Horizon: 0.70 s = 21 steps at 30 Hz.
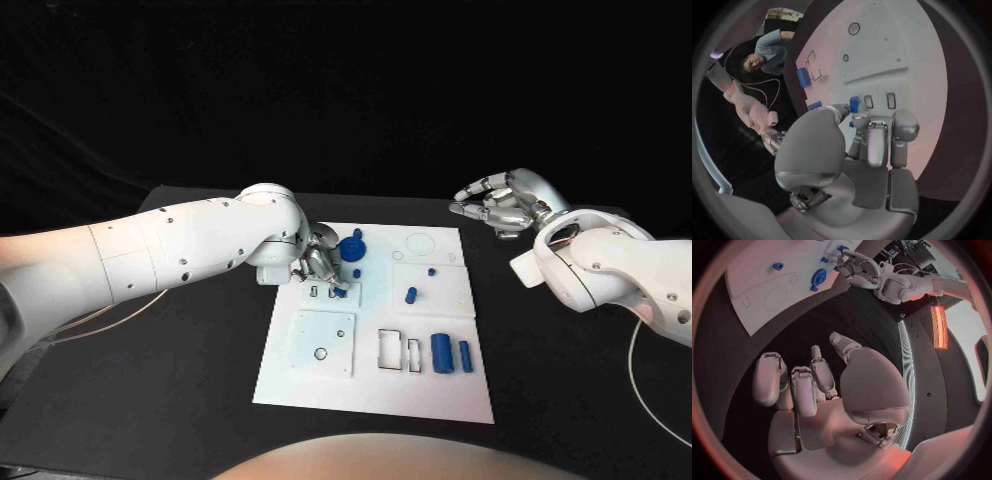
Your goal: Assemble the parts on the task board
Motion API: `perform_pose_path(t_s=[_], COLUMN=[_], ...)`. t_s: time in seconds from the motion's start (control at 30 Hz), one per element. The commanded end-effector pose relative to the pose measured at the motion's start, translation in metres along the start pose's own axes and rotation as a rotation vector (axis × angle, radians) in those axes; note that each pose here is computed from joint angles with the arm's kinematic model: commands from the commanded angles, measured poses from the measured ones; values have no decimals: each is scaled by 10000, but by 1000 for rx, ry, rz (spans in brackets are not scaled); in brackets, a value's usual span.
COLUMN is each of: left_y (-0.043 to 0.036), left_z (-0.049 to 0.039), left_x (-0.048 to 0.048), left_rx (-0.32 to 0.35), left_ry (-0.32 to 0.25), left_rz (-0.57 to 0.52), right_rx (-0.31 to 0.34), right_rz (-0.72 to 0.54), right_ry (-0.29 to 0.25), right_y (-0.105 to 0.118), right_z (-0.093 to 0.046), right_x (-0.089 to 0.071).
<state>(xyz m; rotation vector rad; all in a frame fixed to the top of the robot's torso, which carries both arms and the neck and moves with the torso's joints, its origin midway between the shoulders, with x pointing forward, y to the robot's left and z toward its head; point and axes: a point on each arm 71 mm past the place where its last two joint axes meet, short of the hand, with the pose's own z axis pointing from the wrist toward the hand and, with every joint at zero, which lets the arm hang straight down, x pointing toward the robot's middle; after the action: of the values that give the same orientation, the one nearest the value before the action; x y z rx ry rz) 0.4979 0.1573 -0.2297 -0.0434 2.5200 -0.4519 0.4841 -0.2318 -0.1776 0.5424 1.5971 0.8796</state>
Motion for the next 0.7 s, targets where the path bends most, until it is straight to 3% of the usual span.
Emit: perform_pose_path(t_s=[0.03,0.27,0.43,0.7], left_y=[-8,27,77,121], left_z=[-6,-53,-133,-181], left_x=[5,0,-27,-11], left_rx=[13,32,46,46], left_ry=[7,-15,-75,-129], left_rz=[-29,-100,-170,-201], right_rx=[-1,-3,-3,-1], right_rz=[-5,-5,-5,-6], right_ry=[17,7,-2,-7], right_y=[0,-6,-15,-25], right_z=[0,-3,-7,-8], right_x=[18,8,-7,-18])
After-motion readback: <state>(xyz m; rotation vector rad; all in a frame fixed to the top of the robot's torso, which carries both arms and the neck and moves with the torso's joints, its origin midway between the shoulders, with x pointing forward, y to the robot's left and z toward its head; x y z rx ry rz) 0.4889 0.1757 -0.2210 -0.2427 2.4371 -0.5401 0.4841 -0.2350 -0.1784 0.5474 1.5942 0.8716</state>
